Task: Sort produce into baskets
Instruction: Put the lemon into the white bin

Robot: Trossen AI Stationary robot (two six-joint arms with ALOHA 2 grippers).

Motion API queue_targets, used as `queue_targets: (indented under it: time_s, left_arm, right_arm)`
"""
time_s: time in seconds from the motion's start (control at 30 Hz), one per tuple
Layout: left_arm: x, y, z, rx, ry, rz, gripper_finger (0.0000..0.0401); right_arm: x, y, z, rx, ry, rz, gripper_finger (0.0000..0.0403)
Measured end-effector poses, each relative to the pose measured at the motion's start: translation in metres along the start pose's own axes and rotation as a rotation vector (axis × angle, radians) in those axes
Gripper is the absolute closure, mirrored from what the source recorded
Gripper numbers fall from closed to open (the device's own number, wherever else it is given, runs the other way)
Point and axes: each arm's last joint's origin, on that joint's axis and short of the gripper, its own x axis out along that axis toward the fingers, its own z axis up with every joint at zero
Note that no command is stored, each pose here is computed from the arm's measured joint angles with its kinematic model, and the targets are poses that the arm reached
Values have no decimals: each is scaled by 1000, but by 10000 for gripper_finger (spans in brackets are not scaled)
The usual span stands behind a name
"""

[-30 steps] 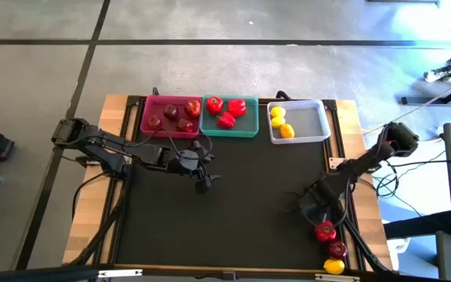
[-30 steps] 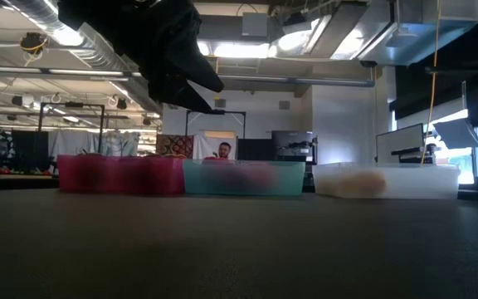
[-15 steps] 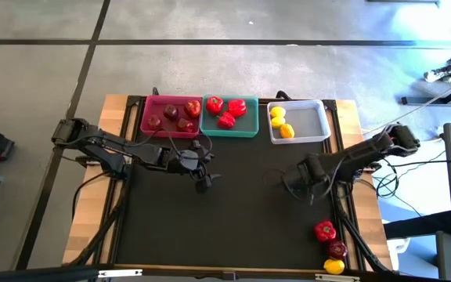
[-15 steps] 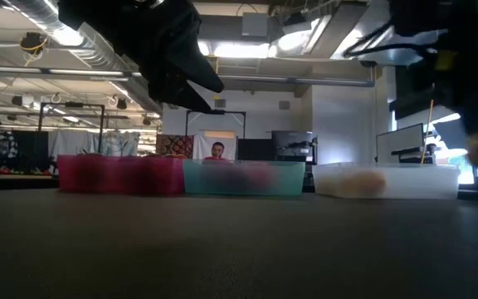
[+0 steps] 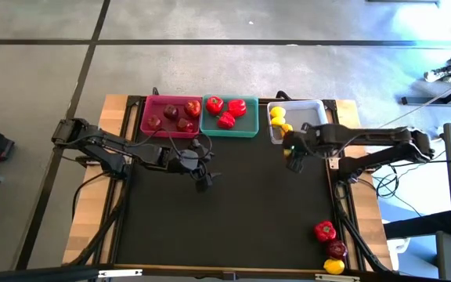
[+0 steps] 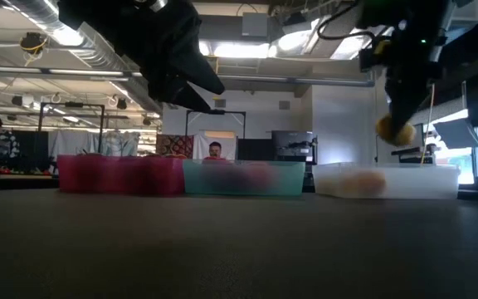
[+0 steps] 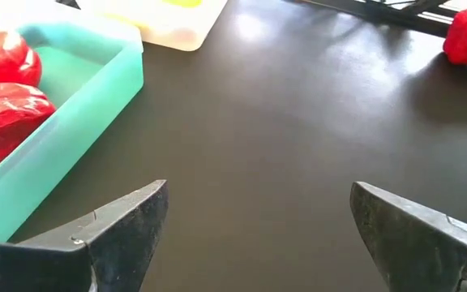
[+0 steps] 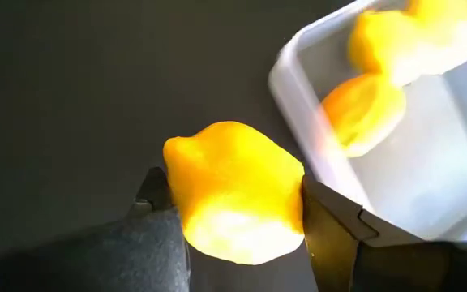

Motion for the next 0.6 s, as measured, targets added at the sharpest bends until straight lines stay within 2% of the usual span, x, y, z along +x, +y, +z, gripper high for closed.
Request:
queue_targets:
  time_s: [0.3, 0.6]
  left_arm:
    - [0, 0, 0, 64, 0, -2, 20]
    - [0, -1, -1, 30, 12, -33, 20]
  right_arm:
    - [7, -55, 15, 129, -108, -67, 281]
    - [17, -100, 11, 245, -128, -146, 281]
